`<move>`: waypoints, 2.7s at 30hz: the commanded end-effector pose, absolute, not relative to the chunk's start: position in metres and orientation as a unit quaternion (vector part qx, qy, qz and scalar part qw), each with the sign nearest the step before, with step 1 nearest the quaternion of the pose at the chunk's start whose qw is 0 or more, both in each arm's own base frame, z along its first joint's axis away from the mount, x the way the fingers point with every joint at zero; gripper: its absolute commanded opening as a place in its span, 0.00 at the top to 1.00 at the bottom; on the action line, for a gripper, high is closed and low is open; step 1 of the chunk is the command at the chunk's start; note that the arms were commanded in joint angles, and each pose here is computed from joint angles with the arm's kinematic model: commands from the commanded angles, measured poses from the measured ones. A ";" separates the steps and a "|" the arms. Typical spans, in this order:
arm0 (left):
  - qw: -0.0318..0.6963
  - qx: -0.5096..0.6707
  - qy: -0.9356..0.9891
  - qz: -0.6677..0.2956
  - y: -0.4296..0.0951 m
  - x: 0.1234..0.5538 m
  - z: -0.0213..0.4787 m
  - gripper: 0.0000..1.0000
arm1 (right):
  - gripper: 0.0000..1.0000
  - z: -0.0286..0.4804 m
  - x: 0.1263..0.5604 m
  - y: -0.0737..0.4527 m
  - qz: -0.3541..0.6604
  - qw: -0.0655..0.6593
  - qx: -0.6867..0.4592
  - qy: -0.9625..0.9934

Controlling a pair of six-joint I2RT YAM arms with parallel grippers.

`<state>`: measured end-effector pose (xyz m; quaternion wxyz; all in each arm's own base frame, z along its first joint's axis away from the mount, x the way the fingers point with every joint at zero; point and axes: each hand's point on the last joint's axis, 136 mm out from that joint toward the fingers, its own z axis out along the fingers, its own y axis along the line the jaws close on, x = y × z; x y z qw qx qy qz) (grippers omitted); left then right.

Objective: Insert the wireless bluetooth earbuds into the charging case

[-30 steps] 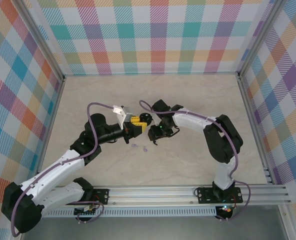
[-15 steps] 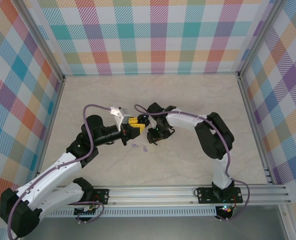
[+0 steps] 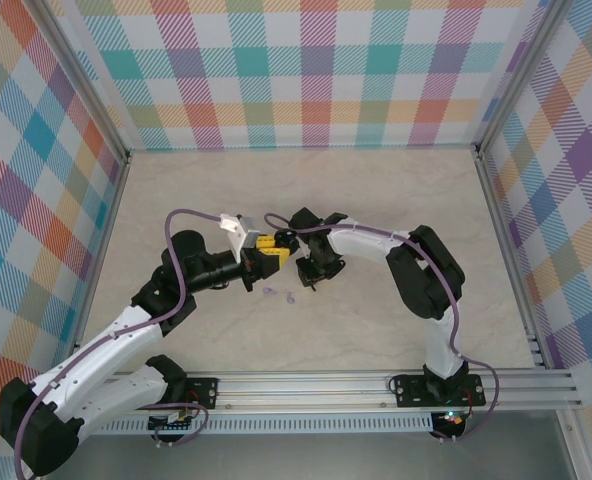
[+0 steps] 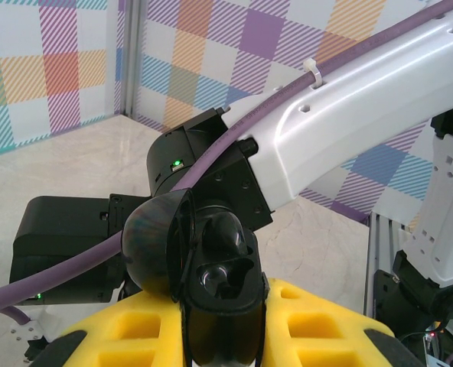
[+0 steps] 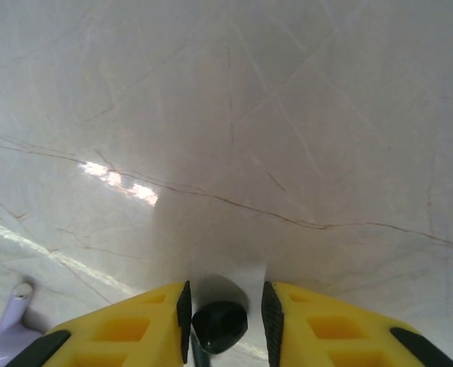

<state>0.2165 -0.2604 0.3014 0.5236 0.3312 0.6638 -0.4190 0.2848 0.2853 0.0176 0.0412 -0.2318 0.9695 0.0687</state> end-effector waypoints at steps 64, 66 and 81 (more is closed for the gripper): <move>0.538 0.335 0.648 -0.421 -0.259 0.210 0.310 0.92 | 0.68 0.005 0.266 0.284 -0.002 -0.001 -0.086 0.996; 0.538 0.335 0.648 -0.421 -0.259 0.210 0.310 0.92 | 0.70 0.003 0.266 0.284 -0.003 -0.002 -0.086 0.996; 0.527 0.294 0.696 -0.389 -0.253 0.230 0.290 0.92 | 0.76 0.014 0.277 0.271 0.042 0.020 -0.064 0.997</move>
